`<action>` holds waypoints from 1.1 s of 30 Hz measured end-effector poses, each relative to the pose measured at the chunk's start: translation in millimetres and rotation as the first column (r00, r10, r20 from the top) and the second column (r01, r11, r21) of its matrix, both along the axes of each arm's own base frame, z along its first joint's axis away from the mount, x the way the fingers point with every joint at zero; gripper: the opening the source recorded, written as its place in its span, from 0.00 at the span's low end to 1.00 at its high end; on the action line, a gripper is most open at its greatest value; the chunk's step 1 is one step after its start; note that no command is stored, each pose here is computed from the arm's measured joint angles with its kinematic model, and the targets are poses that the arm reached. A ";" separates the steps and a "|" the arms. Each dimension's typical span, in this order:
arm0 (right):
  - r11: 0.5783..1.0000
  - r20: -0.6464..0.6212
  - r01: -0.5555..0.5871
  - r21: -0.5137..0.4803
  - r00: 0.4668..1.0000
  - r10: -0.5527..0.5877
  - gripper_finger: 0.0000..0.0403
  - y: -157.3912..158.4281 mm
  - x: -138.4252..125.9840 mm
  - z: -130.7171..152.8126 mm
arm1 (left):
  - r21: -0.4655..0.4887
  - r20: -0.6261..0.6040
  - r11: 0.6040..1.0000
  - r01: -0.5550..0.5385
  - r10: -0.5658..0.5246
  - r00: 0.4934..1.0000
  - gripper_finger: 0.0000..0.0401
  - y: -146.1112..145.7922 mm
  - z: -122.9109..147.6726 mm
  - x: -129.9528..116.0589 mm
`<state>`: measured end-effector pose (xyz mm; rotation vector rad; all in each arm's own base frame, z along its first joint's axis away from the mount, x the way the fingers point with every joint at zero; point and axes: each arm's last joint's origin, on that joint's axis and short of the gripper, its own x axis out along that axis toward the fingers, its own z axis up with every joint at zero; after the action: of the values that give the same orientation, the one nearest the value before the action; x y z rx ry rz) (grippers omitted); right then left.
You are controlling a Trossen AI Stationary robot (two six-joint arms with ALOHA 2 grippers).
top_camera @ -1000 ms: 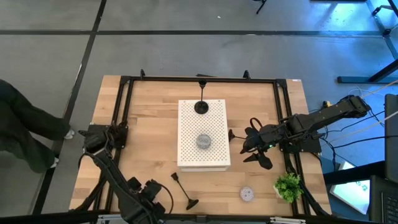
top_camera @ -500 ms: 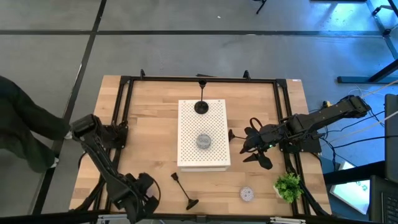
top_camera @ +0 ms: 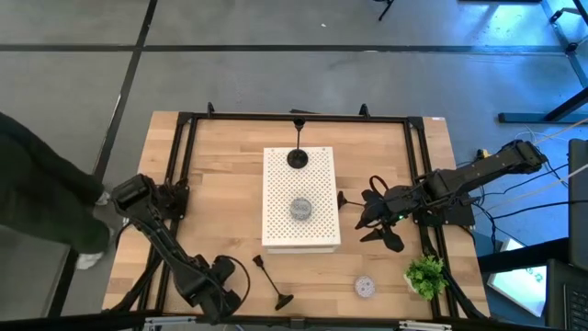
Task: Pick & Place candle stick holders
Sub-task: Put the left pink patterned scented candle on the shelf
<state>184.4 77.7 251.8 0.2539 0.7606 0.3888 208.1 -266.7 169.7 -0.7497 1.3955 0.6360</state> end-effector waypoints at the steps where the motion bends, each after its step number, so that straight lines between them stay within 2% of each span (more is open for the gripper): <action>1: 1.000 0.000 0.001 0.001 1.000 -0.001 0.48 0.0 0.0 0.0 | -0.002 -0.001 1.000 -0.002 0.002 1.000 1.00 -0.9 0.0 -1.0; 5: 1.000 -0.001 0.001 0.001 1.000 -0.001 0.48 0.0 0.0 0.0 | -0.032 0.017 0.999 -0.012 0.012 1.000 1.00 -6.0 0.4 -2.3; 11: 1.000 -0.001 0.001 0.001 1.000 -0.001 0.48 0.0 0.0 0.0 | -0.014 0.080 1.000 -0.020 0.021 0.997 1.00 -8.6 0.8 -2.3; 17: 1.000 -0.001 0.001 0.001 1.000 -0.001 0.48 0.0 0.0 0.0 | -0.038 0.144 0.999 0.036 -0.030 0.989 1.00 -12.9 2.0 2.1; 26: 1.000 -0.001 0.001 0.001 1.000 -0.001 0.48 0.0 0.0 0.0 | -0.025 0.117 1.000 0.019 -0.016 0.993 1.00 -10.7 0.6 0.0; 33: 1.000 -0.002 0.001 0.001 1.000 -0.001 0.48 0.0 -0.1 -0.1 | -0.052 0.062 0.998 -0.024 0.027 0.998 1.00 -5.7 -13.7 -5.5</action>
<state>184.3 77.7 251.7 0.2553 0.7625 0.3881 202.6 -272.4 156.0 -0.8230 1.3503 0.5936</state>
